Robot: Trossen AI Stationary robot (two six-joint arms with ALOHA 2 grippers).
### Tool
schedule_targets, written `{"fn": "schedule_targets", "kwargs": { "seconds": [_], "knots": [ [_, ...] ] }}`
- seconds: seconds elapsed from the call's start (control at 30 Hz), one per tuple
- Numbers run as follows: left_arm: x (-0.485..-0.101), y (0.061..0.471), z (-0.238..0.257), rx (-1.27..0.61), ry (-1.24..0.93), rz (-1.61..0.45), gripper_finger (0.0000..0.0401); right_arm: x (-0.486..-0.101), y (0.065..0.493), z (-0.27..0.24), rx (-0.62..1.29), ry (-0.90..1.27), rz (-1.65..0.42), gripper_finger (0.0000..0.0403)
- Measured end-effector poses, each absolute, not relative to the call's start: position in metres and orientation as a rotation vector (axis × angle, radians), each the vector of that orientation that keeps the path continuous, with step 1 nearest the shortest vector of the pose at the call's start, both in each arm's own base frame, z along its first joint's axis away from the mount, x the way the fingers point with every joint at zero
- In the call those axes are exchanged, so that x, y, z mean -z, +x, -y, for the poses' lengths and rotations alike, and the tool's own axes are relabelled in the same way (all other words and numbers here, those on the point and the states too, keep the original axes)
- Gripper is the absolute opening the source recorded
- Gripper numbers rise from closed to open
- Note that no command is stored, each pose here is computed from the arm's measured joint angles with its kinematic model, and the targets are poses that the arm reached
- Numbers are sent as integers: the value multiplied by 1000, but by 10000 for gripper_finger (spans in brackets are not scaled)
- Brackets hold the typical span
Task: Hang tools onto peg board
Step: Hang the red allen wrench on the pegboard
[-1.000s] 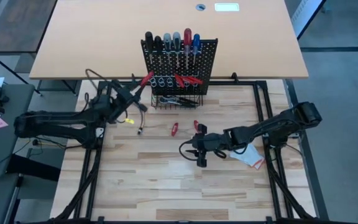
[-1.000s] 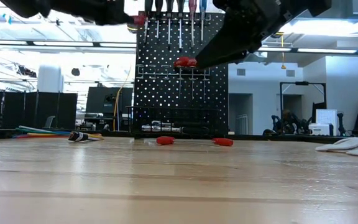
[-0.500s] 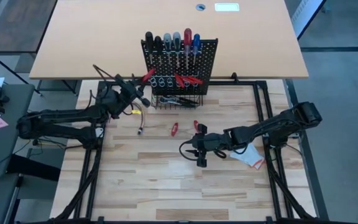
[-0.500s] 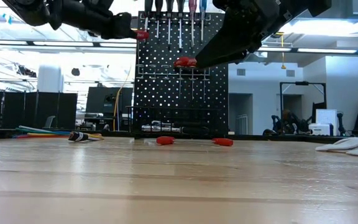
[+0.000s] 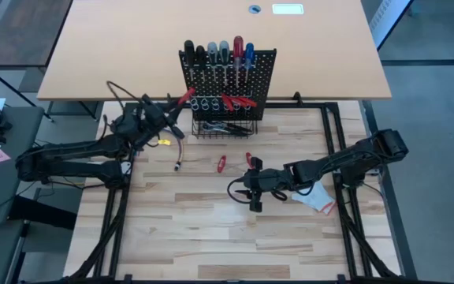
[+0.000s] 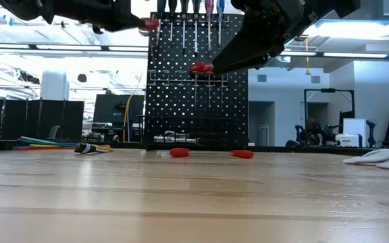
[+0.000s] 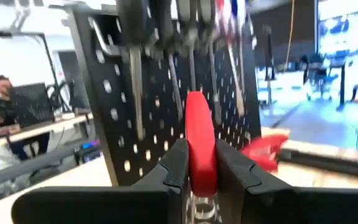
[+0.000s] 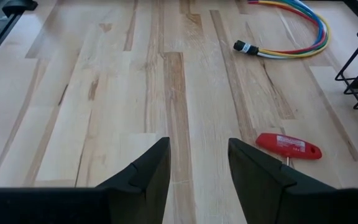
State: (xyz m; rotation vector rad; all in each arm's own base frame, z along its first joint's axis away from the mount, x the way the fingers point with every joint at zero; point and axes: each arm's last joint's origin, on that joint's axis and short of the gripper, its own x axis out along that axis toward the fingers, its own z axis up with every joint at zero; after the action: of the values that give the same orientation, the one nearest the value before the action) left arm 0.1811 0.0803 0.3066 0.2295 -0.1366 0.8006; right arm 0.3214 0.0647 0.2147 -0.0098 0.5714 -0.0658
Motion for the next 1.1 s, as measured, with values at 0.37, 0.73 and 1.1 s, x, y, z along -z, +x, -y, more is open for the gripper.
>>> {"fn": "schedule_targets", "kwargs": {
  "seconds": [0.37,0.73,1.1],
  "knots": [
    [-288,193,-94,-833,215,21,39,-215,322,-65,65,-8,-564,166],
    [-275,194,-109,-876,176,-59,39,-215,322,-65,64,-7,-565,166],
    [-270,196,-113,-882,166,-94,170,-215,322,-65,65,-7,-565,166]
  ]
}}
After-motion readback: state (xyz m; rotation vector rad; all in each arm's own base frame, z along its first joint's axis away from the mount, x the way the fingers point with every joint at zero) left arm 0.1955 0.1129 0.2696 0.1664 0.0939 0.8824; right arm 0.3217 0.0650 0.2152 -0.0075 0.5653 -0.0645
